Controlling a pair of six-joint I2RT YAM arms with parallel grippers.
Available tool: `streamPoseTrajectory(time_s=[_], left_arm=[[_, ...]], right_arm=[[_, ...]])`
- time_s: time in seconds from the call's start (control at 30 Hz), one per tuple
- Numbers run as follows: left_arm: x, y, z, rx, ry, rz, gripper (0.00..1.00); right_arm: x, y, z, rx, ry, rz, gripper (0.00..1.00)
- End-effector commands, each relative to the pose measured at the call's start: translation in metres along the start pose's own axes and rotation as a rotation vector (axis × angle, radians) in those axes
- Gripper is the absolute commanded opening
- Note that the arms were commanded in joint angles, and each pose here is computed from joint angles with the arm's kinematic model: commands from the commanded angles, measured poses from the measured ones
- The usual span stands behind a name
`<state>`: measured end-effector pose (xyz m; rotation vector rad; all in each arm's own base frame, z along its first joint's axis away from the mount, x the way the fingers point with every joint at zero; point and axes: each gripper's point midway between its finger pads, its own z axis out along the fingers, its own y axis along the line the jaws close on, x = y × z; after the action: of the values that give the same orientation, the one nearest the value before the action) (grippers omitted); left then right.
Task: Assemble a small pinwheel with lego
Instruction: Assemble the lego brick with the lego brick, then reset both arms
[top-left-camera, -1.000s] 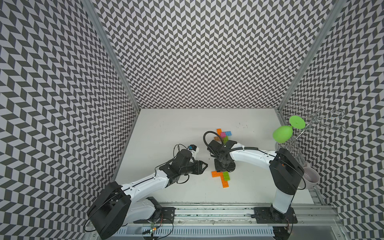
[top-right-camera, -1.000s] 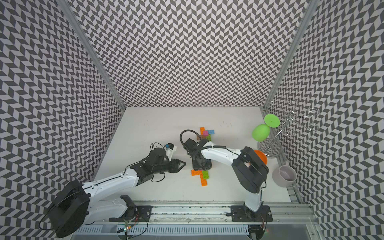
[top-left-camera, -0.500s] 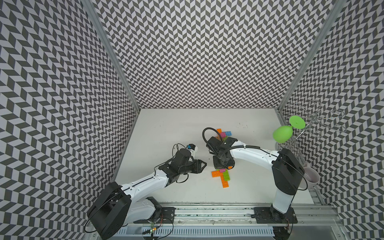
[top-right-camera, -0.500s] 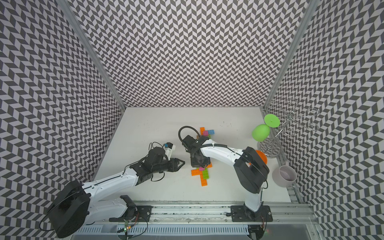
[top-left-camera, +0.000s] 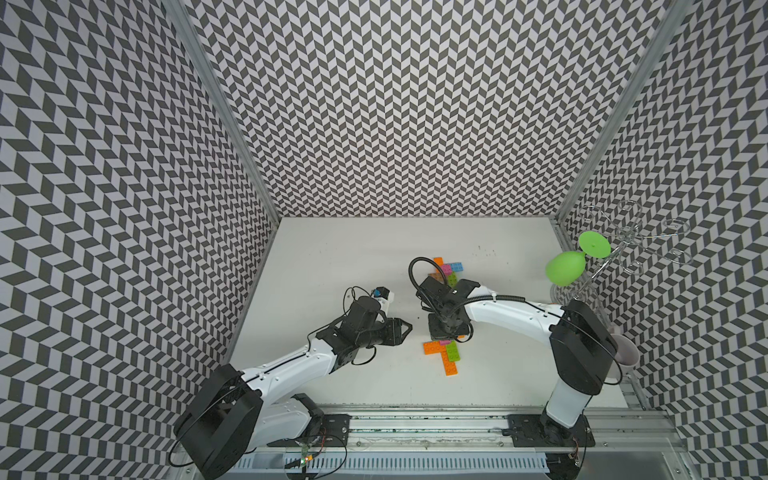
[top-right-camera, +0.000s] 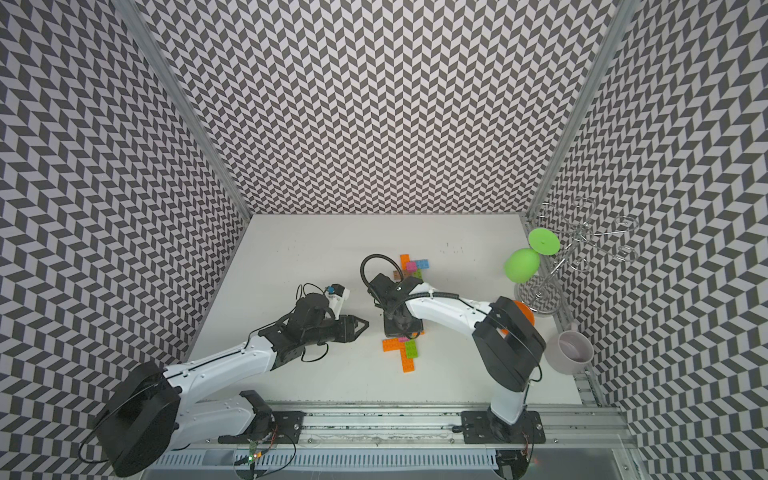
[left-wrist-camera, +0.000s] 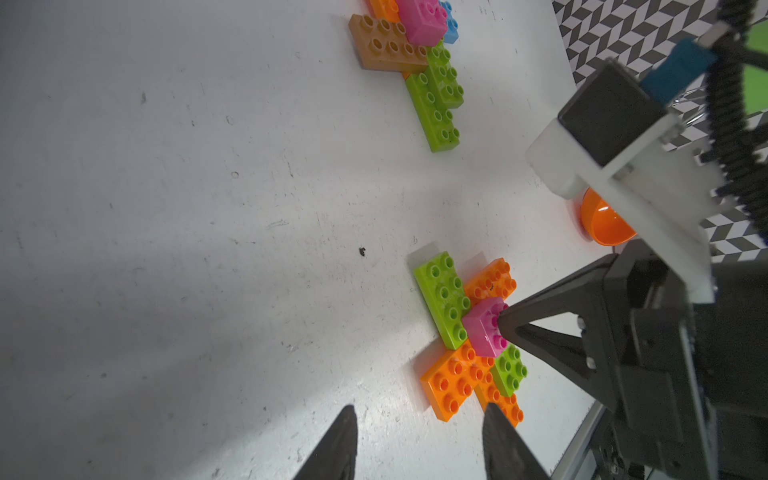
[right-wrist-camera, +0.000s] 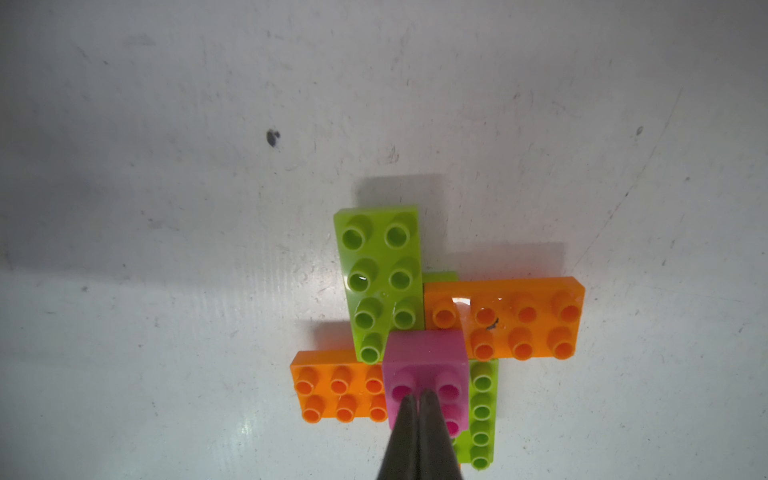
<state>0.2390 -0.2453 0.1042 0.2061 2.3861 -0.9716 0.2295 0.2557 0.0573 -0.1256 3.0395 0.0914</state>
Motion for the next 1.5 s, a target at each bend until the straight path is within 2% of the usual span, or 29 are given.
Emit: streamPoseTrajectory(time_s=[0.0,0.17,0.27,0.33,0.4,0.5,0.57,0.67,0.7,0.77,0.8,0.83,0.9,0.97,1.0,1.1,1.27,1.3,1.33,1.4,1.47], left_arm=[[-0.013,-0.001,-0.009,0.002,-0.038,0.008,0.49],[-0.053,-0.001,-0.037,-0.022,-0.159,0.009,0.51],[-0.082,0.003,-0.063,-0.053,-0.254,0.000,0.60],[-0.102,0.005,-0.083,-0.081,-0.329,-0.004,0.70],[-0.121,0.007,-0.103,-0.101,-0.403,-0.010,0.82],[-0.147,0.011,-0.135,-0.149,-0.523,-0.022,0.99],[-0.161,0.014,-0.156,-0.185,-0.615,-0.016,1.00],[-0.177,0.038,-0.186,-0.307,-0.780,-0.054,1.00],[-0.181,0.049,-0.193,-0.350,-0.815,-0.063,0.99],[-0.184,0.062,-0.191,-0.405,-0.853,0.028,1.00],[-0.185,0.071,-0.193,-0.447,-0.898,0.055,1.00],[-0.183,0.080,-0.194,-0.493,-0.928,0.076,1.00],[-0.179,0.096,-0.200,-0.598,-0.984,0.170,1.00],[-0.167,0.104,-0.200,-0.672,-1.012,0.320,1.00],[-0.162,0.110,-0.203,-0.708,-1.030,0.356,1.00],[-0.147,0.144,-0.199,-0.814,-0.987,0.334,1.00],[-0.124,0.178,-0.177,-0.871,-0.928,0.341,1.00],[-0.127,0.181,-0.175,-0.877,-0.925,0.359,1.00],[-0.130,0.181,-0.166,-0.865,-0.880,0.385,1.00],[-0.136,0.176,-0.172,-0.844,-0.939,0.427,1.00],[-0.142,0.173,-0.170,-0.791,-0.960,0.464,1.00]], right_arm=[[0.032,-0.020,0.039,0.082,0.140,-0.004,0.00],[0.005,-0.006,0.007,0.007,0.043,0.006,0.00],[-0.021,0.003,-0.024,-0.052,-0.058,0.015,0.05],[-0.037,0.004,-0.044,-0.084,-0.110,0.024,0.06],[-0.055,0.006,-0.067,-0.117,-0.192,0.022,0.16],[-0.087,0.003,-0.113,-0.181,-0.380,0.038,0.36],[-0.107,-0.007,-0.143,-0.222,-0.523,0.059,0.44],[-0.138,-0.038,-0.181,-0.244,-0.784,0.111,0.53],[-0.145,-0.049,-0.195,-0.247,-0.872,0.125,0.66],[-0.156,-0.072,-0.215,-0.197,-1.021,0.149,0.76],[-0.160,-0.086,-0.221,-0.141,-1.081,0.179,0.89],[-0.164,-0.096,-0.222,-0.097,-1.113,0.197,0.95],[-0.169,-0.106,-0.219,0.016,-1.218,0.111,0.90],[-0.168,-0.132,-0.216,0.132,-1.333,0.162,0.96],[-0.170,-0.143,-0.208,0.163,-1.347,0.141,0.97],[-0.177,-0.179,-0.179,0.231,-1.295,0.136,1.00],[-0.180,-0.230,-0.106,0.309,-1.141,0.160,1.00],[-0.178,-0.239,-0.093,0.325,-1.123,0.165,1.00],[-0.176,-0.243,-0.082,0.330,-1.119,0.156,1.00],[-0.168,-0.248,-0.073,0.315,-1.175,0.144,1.00],[-0.164,-0.250,-0.087,0.291,-1.278,0.137,1.00]])
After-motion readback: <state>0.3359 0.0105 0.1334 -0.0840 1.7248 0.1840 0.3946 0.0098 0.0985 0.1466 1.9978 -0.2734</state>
